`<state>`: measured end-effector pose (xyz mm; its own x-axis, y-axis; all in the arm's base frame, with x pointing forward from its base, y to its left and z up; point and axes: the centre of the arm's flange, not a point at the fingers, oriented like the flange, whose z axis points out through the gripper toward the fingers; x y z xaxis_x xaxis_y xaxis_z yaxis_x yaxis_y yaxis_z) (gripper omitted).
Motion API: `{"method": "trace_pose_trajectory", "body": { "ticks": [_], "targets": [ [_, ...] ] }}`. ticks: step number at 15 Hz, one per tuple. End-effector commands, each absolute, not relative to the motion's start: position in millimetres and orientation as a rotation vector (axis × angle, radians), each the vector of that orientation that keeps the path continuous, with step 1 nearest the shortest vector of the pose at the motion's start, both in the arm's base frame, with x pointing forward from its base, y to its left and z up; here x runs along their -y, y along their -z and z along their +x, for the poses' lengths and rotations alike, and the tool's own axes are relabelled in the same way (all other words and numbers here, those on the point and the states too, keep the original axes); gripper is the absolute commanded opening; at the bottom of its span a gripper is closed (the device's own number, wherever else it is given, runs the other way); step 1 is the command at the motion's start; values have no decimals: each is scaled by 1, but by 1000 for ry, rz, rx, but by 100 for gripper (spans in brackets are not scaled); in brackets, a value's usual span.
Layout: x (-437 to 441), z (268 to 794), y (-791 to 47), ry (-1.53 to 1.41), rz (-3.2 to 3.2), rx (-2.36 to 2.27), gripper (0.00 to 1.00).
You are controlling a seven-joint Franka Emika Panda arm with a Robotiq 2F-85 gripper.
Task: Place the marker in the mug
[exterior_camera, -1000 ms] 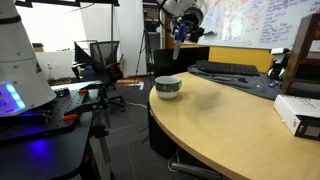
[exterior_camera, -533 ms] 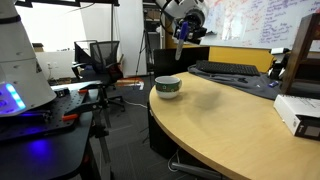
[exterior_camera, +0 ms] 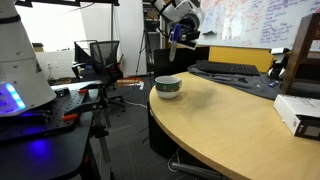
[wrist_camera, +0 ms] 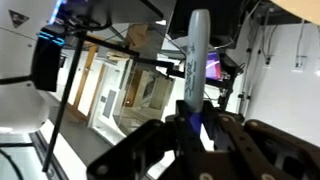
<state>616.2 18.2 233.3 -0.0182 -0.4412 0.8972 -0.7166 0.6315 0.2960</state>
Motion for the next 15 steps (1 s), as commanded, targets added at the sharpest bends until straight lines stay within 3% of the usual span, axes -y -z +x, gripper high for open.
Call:
{"method": "trace_pose_trajectory", "body": {
  "ticks": [1, 7, 15],
  "targets": [
    [-58, 608, -224, -315, 780, 1622, 5],
    [-124, 613, -193, -423, 763, 1674, 5],
    [-149, 643, -133, -470, 693, 1642, 5]
  ]
}}
